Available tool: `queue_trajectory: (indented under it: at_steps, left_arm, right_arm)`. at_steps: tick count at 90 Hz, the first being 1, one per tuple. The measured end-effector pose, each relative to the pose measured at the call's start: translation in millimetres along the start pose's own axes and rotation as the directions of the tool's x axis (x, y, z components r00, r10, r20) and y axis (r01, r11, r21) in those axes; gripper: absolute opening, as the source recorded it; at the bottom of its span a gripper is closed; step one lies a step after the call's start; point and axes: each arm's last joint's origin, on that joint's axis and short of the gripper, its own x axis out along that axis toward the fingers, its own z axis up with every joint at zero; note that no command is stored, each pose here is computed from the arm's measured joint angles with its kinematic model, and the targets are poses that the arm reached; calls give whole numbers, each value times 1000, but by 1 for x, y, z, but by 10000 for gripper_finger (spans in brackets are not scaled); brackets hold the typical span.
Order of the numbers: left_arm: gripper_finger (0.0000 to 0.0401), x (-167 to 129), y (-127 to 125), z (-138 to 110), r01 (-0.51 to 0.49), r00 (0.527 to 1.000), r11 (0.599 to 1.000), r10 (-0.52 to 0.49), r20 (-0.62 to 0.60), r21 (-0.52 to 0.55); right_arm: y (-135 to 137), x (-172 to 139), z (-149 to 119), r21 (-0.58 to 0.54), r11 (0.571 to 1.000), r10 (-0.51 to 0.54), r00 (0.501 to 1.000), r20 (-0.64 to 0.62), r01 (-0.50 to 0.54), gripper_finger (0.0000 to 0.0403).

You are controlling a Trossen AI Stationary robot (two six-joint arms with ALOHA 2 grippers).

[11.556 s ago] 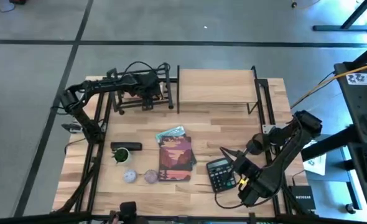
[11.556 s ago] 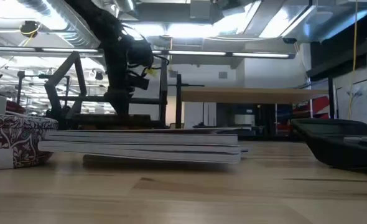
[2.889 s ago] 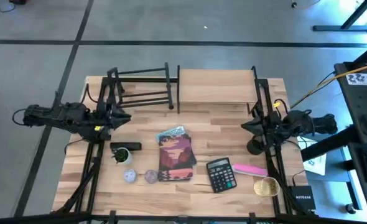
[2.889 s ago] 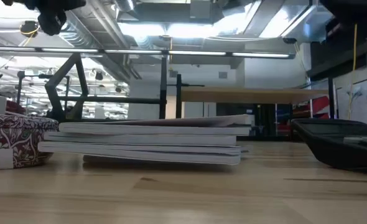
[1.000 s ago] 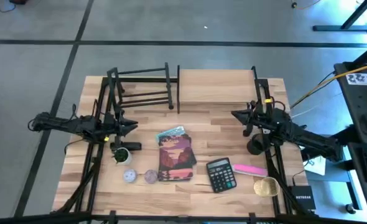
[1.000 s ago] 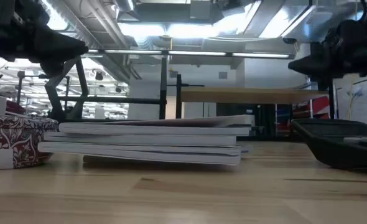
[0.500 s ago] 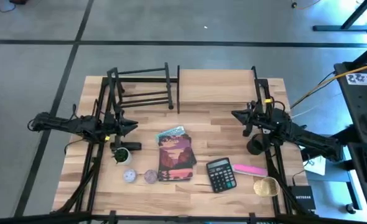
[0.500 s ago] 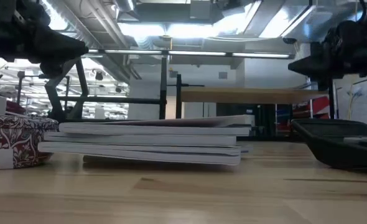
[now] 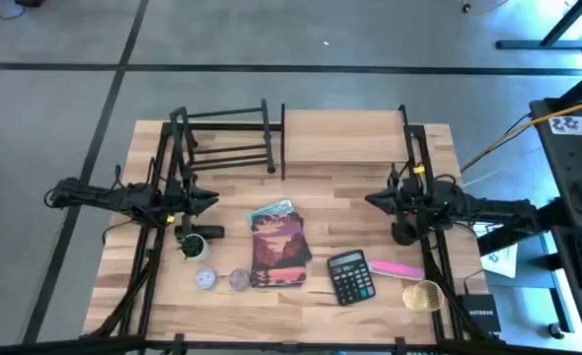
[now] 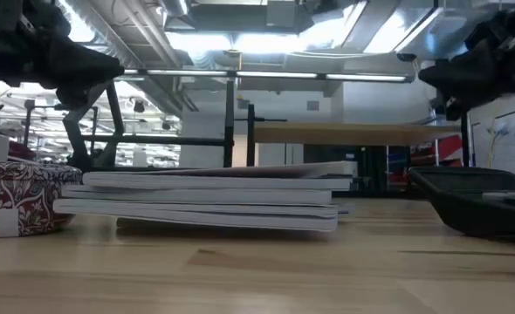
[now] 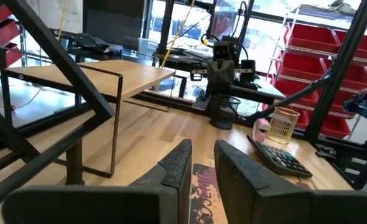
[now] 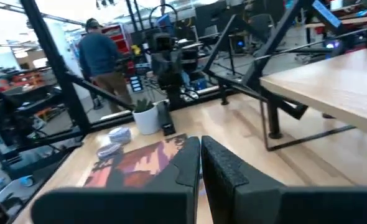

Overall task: Stock shelves
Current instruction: Return to Home Position

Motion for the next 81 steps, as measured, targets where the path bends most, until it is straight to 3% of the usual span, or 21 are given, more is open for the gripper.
queue_trajectory:
  at_steps: [81]
  left_arm:
    - [52,0,0,0,0,1000,1000,0,-1,0]
  right_arm:
    - [1,0,0,0,1000,9,1000,-4,-9,1]
